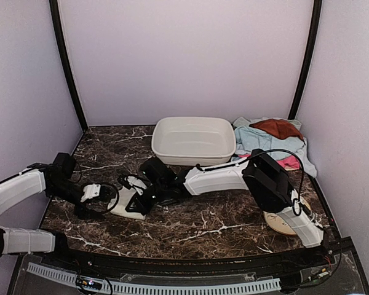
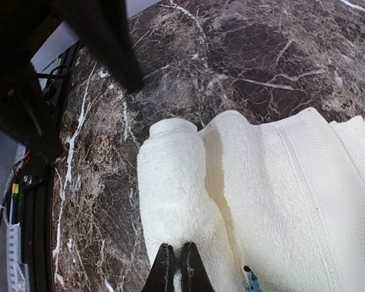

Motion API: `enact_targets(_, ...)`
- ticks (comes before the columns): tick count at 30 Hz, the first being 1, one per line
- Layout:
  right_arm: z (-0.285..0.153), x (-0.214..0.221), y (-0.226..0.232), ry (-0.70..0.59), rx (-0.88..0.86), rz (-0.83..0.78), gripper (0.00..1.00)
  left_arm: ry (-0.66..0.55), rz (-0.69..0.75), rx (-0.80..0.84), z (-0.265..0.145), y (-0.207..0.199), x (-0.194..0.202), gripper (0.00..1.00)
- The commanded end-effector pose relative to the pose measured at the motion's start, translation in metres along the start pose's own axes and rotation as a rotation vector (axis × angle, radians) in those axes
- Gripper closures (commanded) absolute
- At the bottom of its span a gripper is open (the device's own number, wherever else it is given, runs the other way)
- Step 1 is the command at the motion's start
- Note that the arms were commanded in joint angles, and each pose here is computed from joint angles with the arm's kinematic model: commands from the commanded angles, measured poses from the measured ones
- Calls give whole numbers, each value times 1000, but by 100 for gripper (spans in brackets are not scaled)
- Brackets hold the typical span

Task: Roll the towels
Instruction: Roll the towel at the center of the board.

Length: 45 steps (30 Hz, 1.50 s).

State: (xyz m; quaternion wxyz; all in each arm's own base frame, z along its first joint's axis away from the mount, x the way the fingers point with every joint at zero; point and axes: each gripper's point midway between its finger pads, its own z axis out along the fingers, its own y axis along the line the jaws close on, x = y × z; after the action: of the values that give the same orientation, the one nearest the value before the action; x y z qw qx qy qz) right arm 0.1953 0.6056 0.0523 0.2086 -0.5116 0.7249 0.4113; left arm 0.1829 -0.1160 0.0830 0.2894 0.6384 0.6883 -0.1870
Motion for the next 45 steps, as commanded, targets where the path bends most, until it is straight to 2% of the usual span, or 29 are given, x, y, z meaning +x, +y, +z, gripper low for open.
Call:
enact_targets(1,8,35,-13,118,-54,266,100,23,110,38,15,-11,-9,30)
enact_targets(7,14,48,-26,149,-54,361,100,93,218,67,31,-9,-9,33)
enact_targets(17,14,47,-31,135,-133,476,100,161,262,22,56,26,-7,49)
enact_targets(26,11,54,-37,152,-153,538,100,157,281,36,59,21,-12,50)
enact_targets(38,4,33,-24,109,-236,552,100,226,231,76,78,28,7,55)
enact_targets(39,4,31,-22,105,-246,553,99,232,222,82,80,28,9,59)
enact_targets(42,-3,21,-20,74,-241,533,92,247,181,124,82,24,12,81)
enact_targets(45,-23,3,-35,-6,-113,476,81,244,120,200,82,13,11,92)
